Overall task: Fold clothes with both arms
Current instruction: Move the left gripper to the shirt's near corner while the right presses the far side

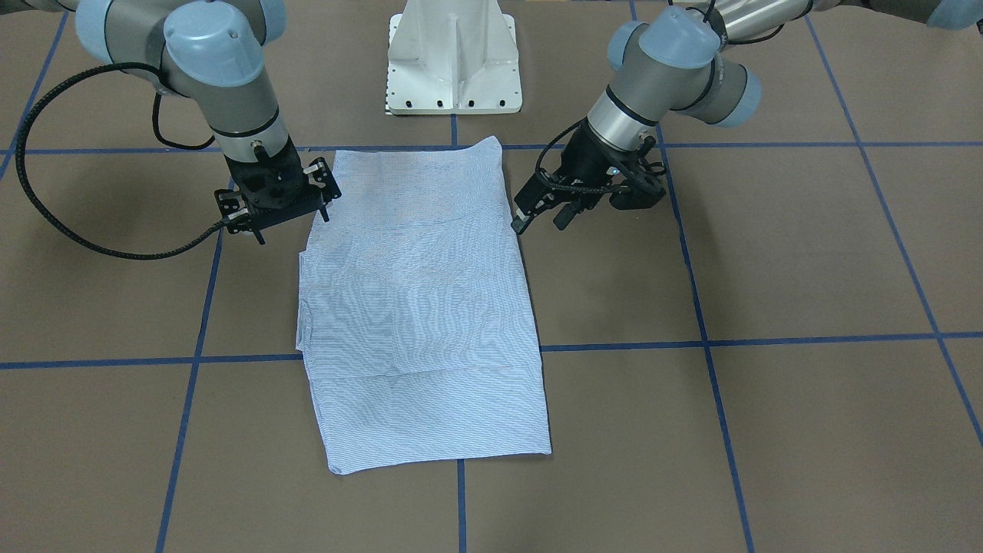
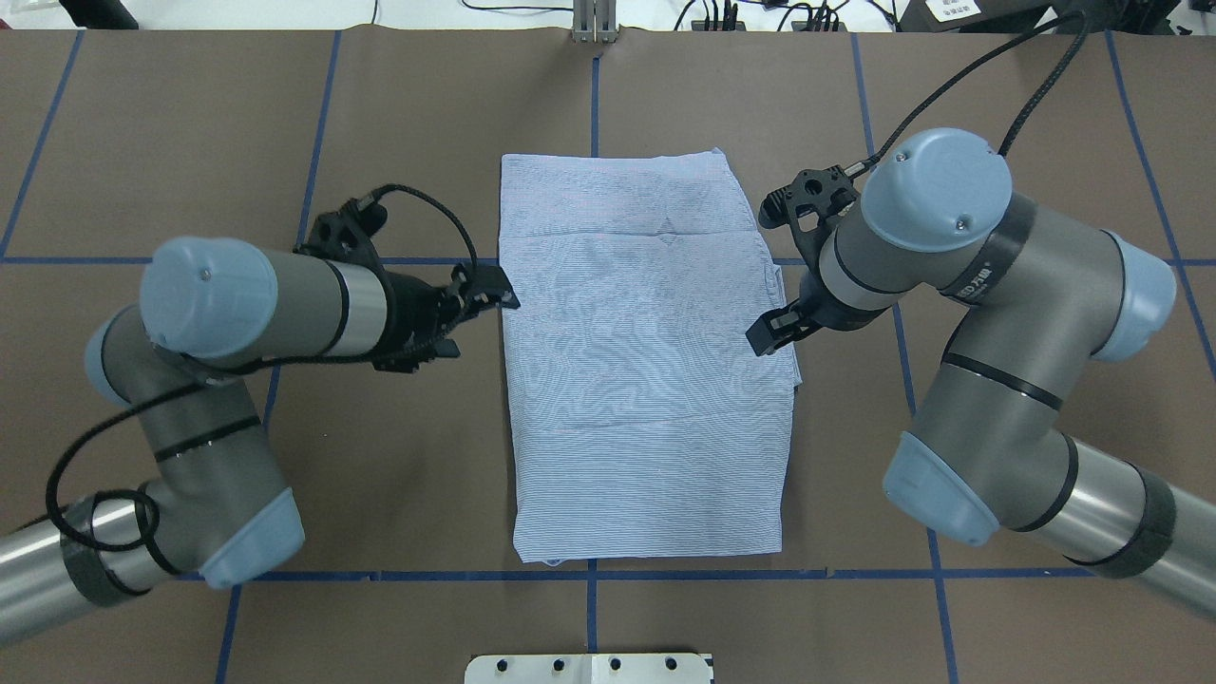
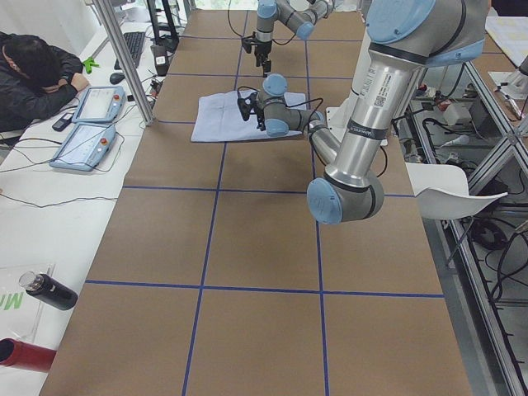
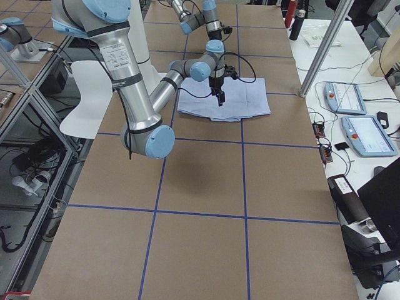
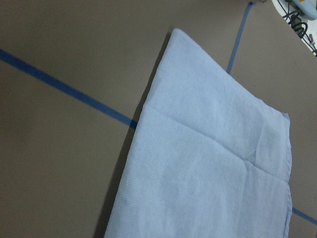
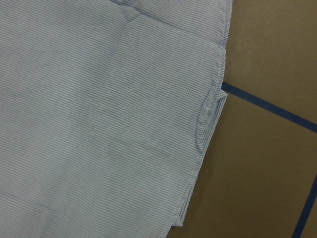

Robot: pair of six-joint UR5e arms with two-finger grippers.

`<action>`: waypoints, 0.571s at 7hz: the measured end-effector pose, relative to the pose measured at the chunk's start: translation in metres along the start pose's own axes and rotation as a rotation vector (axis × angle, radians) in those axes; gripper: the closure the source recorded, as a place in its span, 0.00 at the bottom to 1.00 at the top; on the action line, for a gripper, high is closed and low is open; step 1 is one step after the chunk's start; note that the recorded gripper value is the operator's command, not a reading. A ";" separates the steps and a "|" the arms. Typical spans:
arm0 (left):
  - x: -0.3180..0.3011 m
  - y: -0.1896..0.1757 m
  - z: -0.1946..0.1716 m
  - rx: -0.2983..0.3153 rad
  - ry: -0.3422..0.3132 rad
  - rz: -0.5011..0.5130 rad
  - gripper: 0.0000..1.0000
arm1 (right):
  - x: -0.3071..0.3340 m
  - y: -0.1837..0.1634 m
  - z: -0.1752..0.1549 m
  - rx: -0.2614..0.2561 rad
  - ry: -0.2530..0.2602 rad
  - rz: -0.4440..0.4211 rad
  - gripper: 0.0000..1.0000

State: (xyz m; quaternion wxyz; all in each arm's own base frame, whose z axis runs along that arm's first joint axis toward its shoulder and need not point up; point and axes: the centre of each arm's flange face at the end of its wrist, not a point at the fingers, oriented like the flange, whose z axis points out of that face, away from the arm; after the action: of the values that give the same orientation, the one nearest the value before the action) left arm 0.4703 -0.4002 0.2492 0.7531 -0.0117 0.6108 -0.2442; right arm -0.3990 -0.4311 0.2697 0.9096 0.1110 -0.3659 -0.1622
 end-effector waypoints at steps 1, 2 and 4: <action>-0.013 0.043 0.013 -0.014 -0.010 -0.032 0.00 | -0.004 0.008 -0.012 -0.007 -0.039 0.045 0.00; -0.028 0.084 0.027 -0.022 -0.031 -0.065 0.00 | -0.008 0.011 -0.020 -0.008 -0.063 0.078 0.00; -0.052 0.140 0.045 -0.030 -0.105 -0.090 0.01 | -0.012 0.015 -0.029 -0.008 -0.090 0.100 0.00</action>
State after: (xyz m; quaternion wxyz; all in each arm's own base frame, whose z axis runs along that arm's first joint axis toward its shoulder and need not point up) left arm 0.5543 -0.2694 0.2639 0.7719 -0.0634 0.5732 -0.2677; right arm -0.3839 -0.4103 0.2460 0.8997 0.0817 -0.4108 -0.1229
